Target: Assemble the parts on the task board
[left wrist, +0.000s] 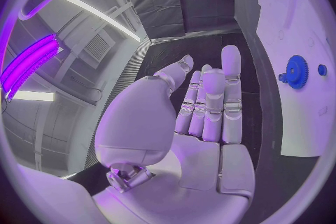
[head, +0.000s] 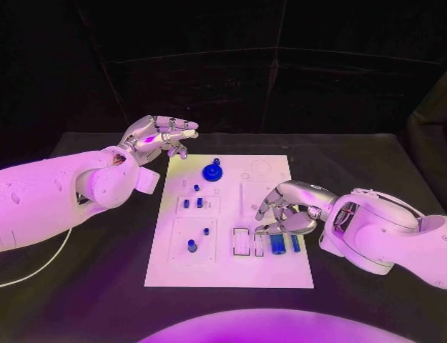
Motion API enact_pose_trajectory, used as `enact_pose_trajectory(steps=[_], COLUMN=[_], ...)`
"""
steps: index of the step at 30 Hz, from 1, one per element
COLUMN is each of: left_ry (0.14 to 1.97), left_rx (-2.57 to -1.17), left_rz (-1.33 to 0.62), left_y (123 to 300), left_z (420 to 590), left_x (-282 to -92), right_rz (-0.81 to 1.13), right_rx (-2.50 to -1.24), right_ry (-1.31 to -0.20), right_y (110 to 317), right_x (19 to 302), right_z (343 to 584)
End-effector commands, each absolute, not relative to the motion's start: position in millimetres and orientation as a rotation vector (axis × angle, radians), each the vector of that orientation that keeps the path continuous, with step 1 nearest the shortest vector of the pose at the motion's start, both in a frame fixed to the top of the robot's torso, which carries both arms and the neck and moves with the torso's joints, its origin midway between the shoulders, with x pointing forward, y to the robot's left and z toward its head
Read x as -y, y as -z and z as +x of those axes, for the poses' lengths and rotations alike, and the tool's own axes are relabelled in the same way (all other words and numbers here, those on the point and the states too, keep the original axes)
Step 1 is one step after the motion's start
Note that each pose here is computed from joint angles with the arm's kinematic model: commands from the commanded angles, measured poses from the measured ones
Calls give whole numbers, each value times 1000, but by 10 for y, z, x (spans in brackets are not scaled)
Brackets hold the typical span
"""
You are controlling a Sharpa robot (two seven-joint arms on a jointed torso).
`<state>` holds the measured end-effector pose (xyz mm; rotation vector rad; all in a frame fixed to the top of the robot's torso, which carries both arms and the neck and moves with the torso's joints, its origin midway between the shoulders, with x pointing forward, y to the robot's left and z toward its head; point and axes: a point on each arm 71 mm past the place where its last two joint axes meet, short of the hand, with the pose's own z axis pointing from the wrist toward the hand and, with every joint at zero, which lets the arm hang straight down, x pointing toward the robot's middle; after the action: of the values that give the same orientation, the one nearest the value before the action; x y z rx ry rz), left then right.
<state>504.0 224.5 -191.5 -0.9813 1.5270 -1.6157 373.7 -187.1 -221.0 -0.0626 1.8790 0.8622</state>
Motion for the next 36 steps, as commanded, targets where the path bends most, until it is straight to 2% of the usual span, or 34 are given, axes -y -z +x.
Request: enact_pose_trajectory(steps=[1,9,16,36], left_ry=[1631,1629,1626,1623], left_rx=[-1524,-1530,-1532,-1534], left_rz=[-979,-980,-981,-983], left_y=[1904,1931,1945,1954], left_z=[5043,5044,5045,5038], left_x=[-2228,-2221,-2226,-2243], right_rz=[111,118,82,0], right_rx=[-1967,-2047,-2048,-2107], right_ry=[-742,-530,-432,-381], right_y=[2266,2350,2417,2715], right_x=[2013,2142,2136,1900], right_z=[3746,3719,3728,3635])
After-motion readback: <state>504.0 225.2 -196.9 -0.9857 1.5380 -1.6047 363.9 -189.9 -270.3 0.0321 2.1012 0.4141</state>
